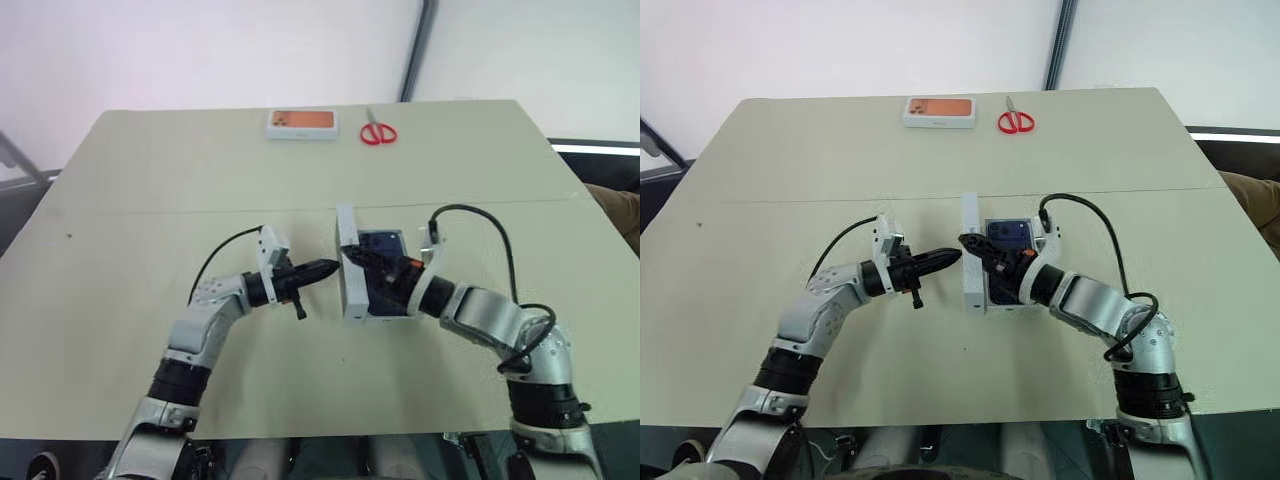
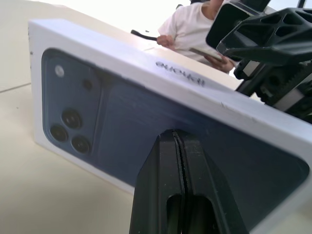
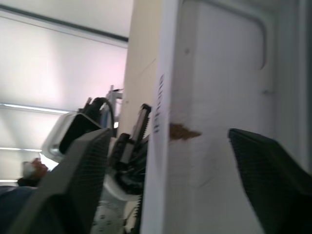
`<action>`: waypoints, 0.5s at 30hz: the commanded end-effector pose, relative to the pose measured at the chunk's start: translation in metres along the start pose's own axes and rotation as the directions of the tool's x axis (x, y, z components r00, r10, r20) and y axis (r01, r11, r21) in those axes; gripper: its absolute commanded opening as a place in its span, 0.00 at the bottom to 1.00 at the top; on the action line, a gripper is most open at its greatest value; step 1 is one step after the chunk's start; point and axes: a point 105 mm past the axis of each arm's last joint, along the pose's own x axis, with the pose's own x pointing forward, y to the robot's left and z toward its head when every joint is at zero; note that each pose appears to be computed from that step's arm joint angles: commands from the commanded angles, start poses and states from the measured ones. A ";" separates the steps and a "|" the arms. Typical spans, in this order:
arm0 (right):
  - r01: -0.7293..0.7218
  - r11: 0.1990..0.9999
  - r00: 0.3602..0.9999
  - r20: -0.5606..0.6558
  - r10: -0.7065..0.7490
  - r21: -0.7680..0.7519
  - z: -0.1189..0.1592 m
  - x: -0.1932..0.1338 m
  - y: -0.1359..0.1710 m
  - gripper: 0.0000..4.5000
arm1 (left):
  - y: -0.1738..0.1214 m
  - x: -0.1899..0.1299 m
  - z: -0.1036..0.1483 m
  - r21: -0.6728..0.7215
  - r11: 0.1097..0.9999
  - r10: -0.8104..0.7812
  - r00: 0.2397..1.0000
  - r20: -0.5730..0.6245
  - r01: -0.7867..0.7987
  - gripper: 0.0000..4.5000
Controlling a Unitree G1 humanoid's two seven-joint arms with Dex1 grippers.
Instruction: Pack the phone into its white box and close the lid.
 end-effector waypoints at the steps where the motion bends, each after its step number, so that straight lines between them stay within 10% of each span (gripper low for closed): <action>1: -0.020 0.987 0.990 0.132 0.041 -0.159 0.035 -0.016 0.008 1.00 | -0.001 0.011 0.008 0.033 0.999 -0.016 0.999 0.031 0.015 0.00; 5: 0.199 0.912 0.937 0.342 -0.070 -0.359 0.079 -0.042 -0.014 1.00 | -0.014 0.038 0.002 0.006 0.998 -0.063 0.997 0.047 0.062 0.00; 8: 0.273 0.752 0.951 0.286 -0.118 -0.600 0.069 -0.043 -0.021 1.00 | -0.024 0.048 -0.002 -0.002 0.995 -0.100 0.994 0.049 0.101 0.00; 15: 0.382 0.425 0.924 0.332 -0.189 -0.821 0.071 -0.048 -0.039 0.35 | -0.018 0.043 -0.002 0.014 0.996 -0.092 0.995 0.027 0.091 0.00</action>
